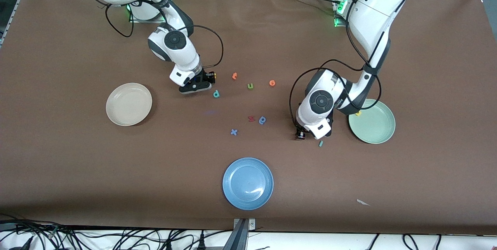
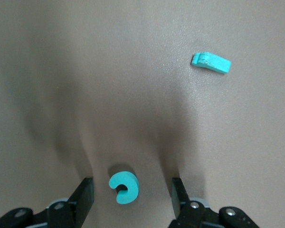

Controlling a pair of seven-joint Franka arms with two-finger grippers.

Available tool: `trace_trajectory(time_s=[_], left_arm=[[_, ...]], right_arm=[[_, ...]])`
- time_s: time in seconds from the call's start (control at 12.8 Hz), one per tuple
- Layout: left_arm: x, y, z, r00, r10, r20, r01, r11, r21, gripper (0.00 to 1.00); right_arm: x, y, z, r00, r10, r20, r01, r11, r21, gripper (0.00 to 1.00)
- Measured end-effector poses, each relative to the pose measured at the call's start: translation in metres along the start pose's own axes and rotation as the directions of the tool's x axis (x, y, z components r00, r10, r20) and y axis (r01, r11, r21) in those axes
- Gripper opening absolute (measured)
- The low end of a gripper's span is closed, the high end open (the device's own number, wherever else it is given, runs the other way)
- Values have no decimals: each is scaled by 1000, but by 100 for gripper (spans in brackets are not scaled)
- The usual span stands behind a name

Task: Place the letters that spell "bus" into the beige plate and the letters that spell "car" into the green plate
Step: 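Grasp the yellow s with the right gripper while the left gripper grasps c, then drop the s into the cream plate while the left gripper drops c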

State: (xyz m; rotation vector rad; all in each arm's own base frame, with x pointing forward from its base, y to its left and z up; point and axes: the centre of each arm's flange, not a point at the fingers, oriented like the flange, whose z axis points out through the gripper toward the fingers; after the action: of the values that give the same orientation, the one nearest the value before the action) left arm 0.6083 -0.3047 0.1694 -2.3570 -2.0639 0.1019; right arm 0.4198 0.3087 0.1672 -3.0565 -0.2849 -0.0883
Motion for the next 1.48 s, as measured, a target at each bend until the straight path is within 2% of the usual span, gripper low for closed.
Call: trace_trajectory(time_s=[0.16,0.23,0.31,0.47,0.78,0.86,0.94,1.01,1.09,1.17,1.25,1.33,1.48], left_arm=[[0,0,0,1000,-2,1,2,1000,-3,72],[0,1,0,1000,-2,1,2,1000,-3,72],[0,1,0,1000,-3,2,3,1000,-7,69],[1,1,0,1000,-4,2,4,1000,-8,67],[2,3,-2,1000,-7,4,7,1000,-19,57],[2,4,-3,1000,-7,5,8,1000,-23,50],[2,4,-3,1000,-8,5,8,1000,-23,49],[2,5,-4,1000,-9,6,9,1000,-26,43],[3,5,-4,1000,-9,6,9,1000,-27,41],[3,6,-4,1000,-9,6,9,1000,-28,35],[3,6,-4,1000,-9,6,10,1000,-28,35],[3,6,-5,1000,-10,6,10,1000,-30,29],[3,6,-5,1000,-10,6,10,999,-30,25]], right_arm=[[-1,-1,0,1000,-3,-1,3,1000,1,51],[-1,-2,-1,1000,-6,-1,6,1000,1,44],[-2,-3,-1,1000,-6,-1,6,1000,1,44],[-3,-4,-2,1000,-10,-3,10,1000,1,33],[-2,0,-8,1000,-12,-3,12,1000,-26,30],[-1,3,-11,1000,-11,-3,11,999,-39,30],[1,5,-14,1000,-10,-9,9,999,-45,30],[3,6,-18,1000,-9,-15,9,999,-52,30],[4,8,-24,1000,-9,-18,8,998,-67,30],[6,11,-30,1000,-8,-21,7,996,-86,30],[10,16,-38,1000,-13,-27,10,994,-106,30],[15,25,-48,999,-25,-29,21,991,-132,30],[26,53,-67,998,-65,-22,59,981,-186,30]])
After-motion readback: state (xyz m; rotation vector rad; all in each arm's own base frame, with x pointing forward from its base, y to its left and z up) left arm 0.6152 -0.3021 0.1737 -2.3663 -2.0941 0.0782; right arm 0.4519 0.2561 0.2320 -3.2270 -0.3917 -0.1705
